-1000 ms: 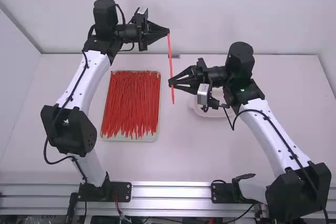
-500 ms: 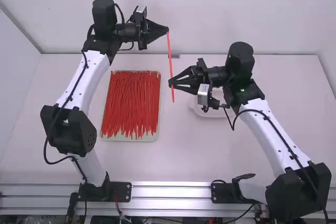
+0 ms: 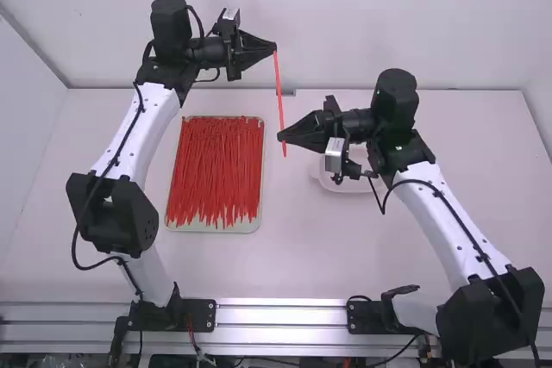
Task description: Fasten the cable tie
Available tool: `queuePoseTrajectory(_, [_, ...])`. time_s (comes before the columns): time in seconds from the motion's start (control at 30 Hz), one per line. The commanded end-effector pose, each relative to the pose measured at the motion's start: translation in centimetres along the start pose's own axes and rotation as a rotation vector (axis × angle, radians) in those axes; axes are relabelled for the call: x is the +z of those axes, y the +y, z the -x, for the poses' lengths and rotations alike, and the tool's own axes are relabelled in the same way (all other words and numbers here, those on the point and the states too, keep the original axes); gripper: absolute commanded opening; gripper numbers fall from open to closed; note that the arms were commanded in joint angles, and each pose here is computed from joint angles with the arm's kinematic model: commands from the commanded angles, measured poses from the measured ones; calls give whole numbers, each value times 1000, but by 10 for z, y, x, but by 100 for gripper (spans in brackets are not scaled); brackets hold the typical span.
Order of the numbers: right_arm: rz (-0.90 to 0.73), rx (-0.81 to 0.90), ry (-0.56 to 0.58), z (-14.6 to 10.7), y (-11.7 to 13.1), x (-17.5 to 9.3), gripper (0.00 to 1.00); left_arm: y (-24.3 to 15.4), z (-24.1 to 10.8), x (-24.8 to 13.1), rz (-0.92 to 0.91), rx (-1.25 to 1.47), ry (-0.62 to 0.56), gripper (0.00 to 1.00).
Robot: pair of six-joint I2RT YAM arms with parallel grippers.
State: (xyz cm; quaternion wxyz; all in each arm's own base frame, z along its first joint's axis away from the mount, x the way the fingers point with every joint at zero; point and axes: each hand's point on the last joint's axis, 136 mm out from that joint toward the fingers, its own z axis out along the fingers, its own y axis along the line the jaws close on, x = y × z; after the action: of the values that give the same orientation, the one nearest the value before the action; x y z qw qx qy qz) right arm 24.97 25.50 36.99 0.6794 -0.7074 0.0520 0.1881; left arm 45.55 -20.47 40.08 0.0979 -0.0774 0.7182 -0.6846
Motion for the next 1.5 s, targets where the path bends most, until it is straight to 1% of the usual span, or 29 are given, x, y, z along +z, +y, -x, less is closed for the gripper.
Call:
queuePoseTrajectory(0.0, [1, -17, -13, 5, -7, -1, 0, -9, 5, -4, -7, 47, -22, 2])
queuePoseTrajectory(0.37, [1, -14, -12, 5, -7, -1, 0, -9, 5, -3, -6, 59, -20, 2])
queuePoseTrajectory(0.5, [-2, 58, -5, 3, -8, -3, 0, -8, 5, -3, -3, 78, -20, 2])
queuePoseTrajectory(0.57, [-5, 109, 3, 2, -9, -6, 0, -8, 4, -3, -4, 93, -15, 2])
queuePoseTrajectory(0.7, [-8, 333, 7, 1, -10, -8, 0, -8, 0, -4, -8, 99, 5, 2])
queuePoseTrajectory(0.73, [-9, 360, 6, 1, -10, -8, 0, -8, 0, -4, -8, 109, 5, 2])
queuePoseTrajectory(0.77, [-12, 435, 12, 0, -10, -8, 0, -8, 0, -3, -8, 130, 7, 2])
queuePoseTrajectory(0.83, [-42, 553, 54, -8, -13, -9, 0, -8, 0, -4, -7, 146, 5, 2])
queuePoseTrajectory(0.93, [-104, 663, 129, -24, -18, -10, 0, -4, 1, -3, -3, 135, 6, 2])
queuePoseTrajectory(1.03, [-149, 717, 173, -33, -22, -12, 0, 0, 0, -3, 0, 125, 8, 2])
queuePoseTrajectory(1.1, [-152, 724, 165, -32, -25, -10, 0, 4, 1, -2, 3, 115, 9, 2])
queuePoseTrajectory(1.17, [-122, 700, 131, -24, -23, -6, 0, 7, 2, -3, 4, 111, 7, 2])
queuePoseTrajectory(1.23, [-48, 642, 49, -7, -16, -2, 0, 9, 2, -1, -1, 121, 8, 2])
queuePoseTrajectory(1.33, [13, 538, -32, 9, -11, -4, 0, 10, 2, -1, -8, 144, 11, 2])
queuePoseTrajectory(1.4, [4, 536, -25, 9, -15, -3, 0, 9, 0, 0, -13, 179, 21, 2])
queuePoseTrajectory(1.47, [-50, 595, 27, 0, -26, -4, 0, 5, -2, 1, -25, 248, 32, 2])
